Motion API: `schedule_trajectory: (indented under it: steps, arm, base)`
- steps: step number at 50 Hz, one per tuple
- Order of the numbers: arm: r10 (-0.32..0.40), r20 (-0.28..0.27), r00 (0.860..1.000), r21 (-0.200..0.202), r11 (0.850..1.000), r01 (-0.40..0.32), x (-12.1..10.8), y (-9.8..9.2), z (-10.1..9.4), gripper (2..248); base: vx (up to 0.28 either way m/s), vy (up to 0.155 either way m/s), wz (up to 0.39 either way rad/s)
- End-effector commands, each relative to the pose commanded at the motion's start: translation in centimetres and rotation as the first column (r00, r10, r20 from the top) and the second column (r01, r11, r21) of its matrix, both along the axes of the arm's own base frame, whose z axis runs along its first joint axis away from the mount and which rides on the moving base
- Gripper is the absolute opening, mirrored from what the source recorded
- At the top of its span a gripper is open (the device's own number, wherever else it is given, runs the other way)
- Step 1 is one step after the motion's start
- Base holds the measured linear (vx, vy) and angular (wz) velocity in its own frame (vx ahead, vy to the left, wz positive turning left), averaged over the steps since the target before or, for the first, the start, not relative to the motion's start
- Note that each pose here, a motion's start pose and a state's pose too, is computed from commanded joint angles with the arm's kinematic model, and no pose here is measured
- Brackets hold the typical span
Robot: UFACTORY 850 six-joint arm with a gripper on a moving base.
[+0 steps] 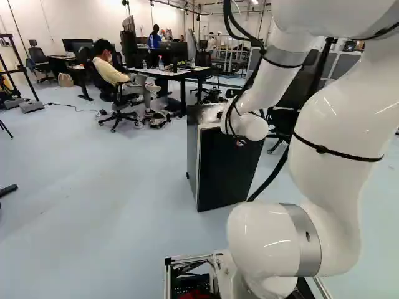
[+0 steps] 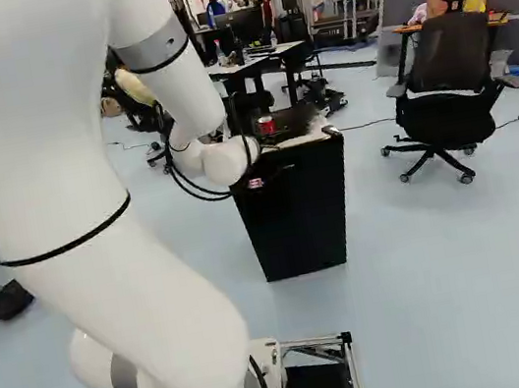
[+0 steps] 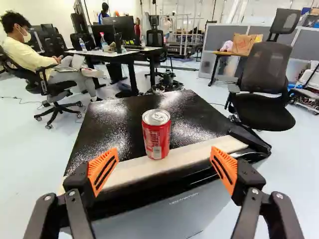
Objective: Grab a drink from the fridge
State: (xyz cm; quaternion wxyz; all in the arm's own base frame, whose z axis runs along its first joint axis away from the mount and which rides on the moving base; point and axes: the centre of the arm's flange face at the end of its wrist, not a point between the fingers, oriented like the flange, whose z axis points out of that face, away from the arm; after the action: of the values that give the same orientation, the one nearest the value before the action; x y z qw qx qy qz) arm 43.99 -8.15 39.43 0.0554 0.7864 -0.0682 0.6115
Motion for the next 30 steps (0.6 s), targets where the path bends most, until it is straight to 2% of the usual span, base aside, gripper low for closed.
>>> schedule_trajectory:
  steps: [30]
  arm:
    - [0.009, 0.057, 0.998, -0.010, 1.000, -0.008, 3.5, -0.2, -2.3, 247]
  base:
    - [0.000, 0.000, 0.000]
